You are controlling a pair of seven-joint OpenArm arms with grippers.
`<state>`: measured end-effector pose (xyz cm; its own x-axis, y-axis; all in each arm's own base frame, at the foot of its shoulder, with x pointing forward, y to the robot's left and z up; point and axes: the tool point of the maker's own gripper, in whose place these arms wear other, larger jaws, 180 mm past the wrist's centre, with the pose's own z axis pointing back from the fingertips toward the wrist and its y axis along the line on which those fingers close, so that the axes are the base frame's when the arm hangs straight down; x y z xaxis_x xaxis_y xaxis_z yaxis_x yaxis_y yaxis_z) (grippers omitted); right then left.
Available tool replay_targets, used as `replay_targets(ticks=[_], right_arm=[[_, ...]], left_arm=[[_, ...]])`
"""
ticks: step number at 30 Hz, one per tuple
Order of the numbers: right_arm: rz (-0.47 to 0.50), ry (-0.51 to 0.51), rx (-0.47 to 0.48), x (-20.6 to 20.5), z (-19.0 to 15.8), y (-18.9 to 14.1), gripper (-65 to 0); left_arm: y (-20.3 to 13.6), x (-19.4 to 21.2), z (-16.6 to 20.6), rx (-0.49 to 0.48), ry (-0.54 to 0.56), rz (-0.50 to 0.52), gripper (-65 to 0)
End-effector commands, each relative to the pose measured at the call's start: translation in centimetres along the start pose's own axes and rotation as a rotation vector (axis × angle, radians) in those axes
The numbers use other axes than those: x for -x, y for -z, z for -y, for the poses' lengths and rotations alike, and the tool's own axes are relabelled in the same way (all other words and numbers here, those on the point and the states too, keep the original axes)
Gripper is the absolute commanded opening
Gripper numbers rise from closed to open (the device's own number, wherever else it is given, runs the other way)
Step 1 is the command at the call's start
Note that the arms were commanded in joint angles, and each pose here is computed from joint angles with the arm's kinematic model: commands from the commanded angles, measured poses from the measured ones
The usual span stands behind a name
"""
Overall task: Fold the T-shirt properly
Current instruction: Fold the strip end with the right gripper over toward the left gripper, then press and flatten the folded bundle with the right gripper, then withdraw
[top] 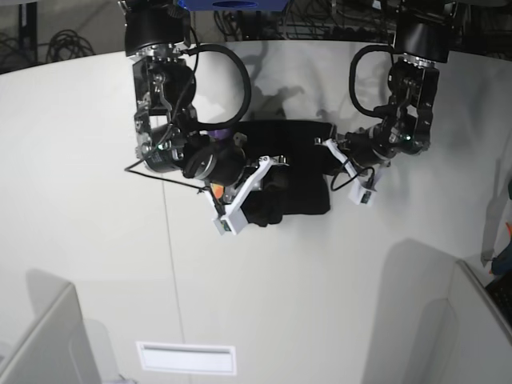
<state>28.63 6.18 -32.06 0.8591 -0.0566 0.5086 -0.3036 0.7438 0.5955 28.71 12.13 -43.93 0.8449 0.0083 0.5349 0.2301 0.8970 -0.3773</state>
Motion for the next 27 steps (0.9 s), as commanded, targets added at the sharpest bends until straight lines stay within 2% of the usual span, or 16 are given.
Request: replay_targets(ticks=[1,4,11,13,16,23,27], right_arm=[[0.042,-0.016,-0.027,-1.5,-0.8,-0.1,-65.0],[-0.003,0.008,-0.014,-0.5,0.1,0.8,-65.0],[0.013,0.017,-0.012,-0.6,0.2,1.0,-65.0],[0.013,0.017,-0.012,-0.6,0.2,1.0,-65.0],[0.015,0.017,-0.014,-0.7,0.2,1.0,-65.0],[0.016,0.024,-0.024,-0.7,-0.3,1.2,-65.0],[-0.003,0.038,-0.02,-0.2,0.1,1.6,-65.0]], left_arm=[[-0.3,1.4,-1.2,-0.05,0.017,-0.07,-65.0],[-1.1,1.6,-2.4,-0.072,0.028,-0.08,-65.0],[-5.2,0.5,-4.9,-0.147,0.006,0.012,-65.0],[-6.7,0.7,-5.6,-0.172,-0.004,-0.01,-65.0],[-8.1,0.9,-5.9,-0.195,-0.006,-0.026,-65.0],[-11.0,0.6,-5.6,-0.23,0.05,0.011,-65.0],[-13.0,1.8,-6.3,-0.271,0.027,0.02,-65.0]])
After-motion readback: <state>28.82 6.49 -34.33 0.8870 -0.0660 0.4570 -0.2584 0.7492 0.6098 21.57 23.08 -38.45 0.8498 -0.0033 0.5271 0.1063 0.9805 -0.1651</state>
